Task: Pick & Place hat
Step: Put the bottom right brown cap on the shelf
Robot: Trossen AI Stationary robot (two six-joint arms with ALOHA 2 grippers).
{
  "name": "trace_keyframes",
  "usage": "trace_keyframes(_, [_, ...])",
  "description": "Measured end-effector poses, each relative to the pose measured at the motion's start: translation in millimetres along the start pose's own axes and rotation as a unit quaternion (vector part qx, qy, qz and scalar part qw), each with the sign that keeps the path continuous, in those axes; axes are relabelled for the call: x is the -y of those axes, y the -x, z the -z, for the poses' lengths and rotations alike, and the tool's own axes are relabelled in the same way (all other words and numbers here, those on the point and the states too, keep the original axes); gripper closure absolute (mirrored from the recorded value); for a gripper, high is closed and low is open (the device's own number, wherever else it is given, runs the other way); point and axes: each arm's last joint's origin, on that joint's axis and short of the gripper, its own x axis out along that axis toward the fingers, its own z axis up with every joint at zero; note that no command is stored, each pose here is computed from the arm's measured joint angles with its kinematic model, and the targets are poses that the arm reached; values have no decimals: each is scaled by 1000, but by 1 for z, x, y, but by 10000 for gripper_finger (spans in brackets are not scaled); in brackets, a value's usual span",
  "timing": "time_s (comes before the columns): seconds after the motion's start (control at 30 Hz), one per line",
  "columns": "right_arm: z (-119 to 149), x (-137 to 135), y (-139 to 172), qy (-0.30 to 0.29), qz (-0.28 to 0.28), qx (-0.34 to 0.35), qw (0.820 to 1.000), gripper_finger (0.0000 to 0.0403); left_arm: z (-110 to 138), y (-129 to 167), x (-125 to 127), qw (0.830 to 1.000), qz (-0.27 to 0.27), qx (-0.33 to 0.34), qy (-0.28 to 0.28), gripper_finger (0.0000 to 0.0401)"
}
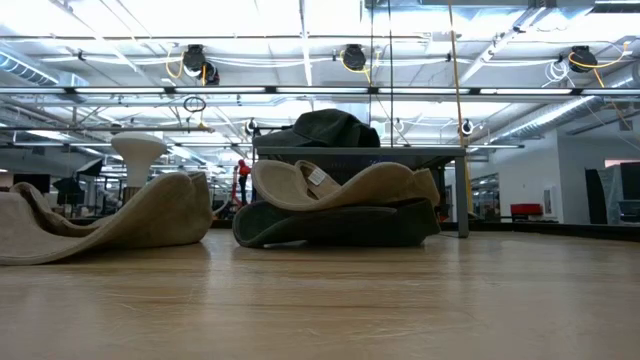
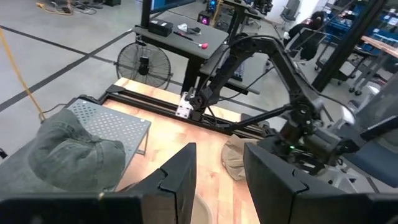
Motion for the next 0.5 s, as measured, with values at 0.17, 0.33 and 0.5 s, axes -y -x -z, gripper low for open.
trace_keyframes(0.17, [-2, 1, -7, 5, 0, 0, 1000, 323, 0, 0, 1, 1000, 20, -6, 0, 265])
trace_keyframes(0.33, [-4, 3, -12, 5, 2, 1, 1000, 326, 1, 0, 2, 1000, 26, -8, 0, 265])
trace_keyframes(0.5, [-6, 5, -18, 5, -1, -2, 1000, 328, 1, 0, 2, 1000, 26, -8, 1, 265])
